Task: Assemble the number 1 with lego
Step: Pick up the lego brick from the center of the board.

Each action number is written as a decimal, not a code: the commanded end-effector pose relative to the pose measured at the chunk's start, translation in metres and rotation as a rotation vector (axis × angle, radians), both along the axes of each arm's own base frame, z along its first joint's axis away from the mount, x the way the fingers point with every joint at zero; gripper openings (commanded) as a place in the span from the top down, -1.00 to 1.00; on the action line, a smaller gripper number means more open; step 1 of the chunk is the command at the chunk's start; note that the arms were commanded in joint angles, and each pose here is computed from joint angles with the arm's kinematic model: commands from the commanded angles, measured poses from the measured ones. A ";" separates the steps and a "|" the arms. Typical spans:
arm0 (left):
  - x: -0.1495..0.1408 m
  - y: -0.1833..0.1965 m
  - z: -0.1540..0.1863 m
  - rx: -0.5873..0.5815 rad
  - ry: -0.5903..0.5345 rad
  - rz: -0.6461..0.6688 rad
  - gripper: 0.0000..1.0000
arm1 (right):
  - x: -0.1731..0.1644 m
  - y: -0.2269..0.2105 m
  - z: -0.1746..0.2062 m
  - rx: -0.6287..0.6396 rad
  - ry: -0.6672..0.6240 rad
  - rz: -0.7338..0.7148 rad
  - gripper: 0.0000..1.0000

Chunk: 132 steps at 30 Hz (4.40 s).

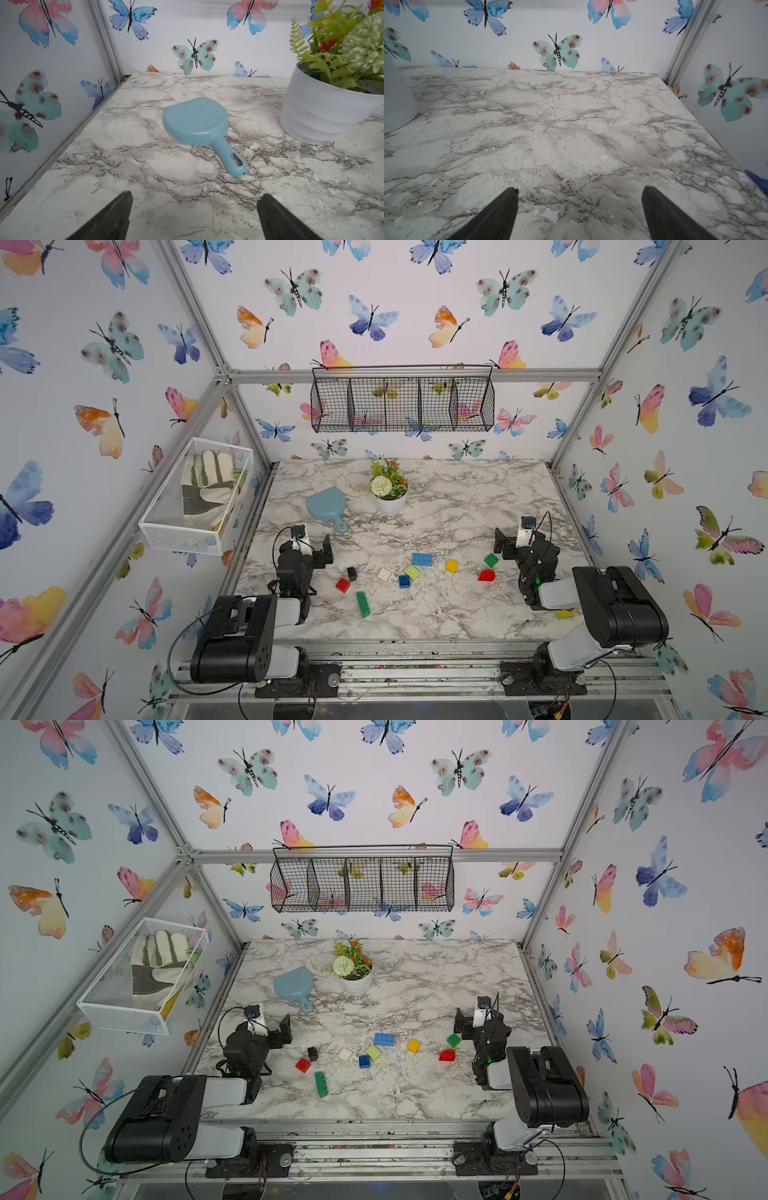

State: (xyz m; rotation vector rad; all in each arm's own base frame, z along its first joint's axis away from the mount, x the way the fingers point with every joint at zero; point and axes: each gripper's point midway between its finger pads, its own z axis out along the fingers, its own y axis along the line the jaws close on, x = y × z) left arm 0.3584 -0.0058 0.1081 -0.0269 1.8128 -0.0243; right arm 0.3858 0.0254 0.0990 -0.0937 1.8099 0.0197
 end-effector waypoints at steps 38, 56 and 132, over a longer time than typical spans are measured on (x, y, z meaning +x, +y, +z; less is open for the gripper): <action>-0.106 -0.089 0.010 -0.480 0.648 0.055 -0.98 | -0.055 0.044 0.051 0.595 0.491 0.014 -0.78; -0.163 -0.144 -0.071 -0.343 0.941 0.100 -0.35 | -0.082 0.049 0.051 0.519 0.605 0.016 -0.72; -0.117 -0.150 0.062 -0.813 0.486 0.063 -0.97 | -0.203 0.360 0.046 0.017 0.432 1.109 0.74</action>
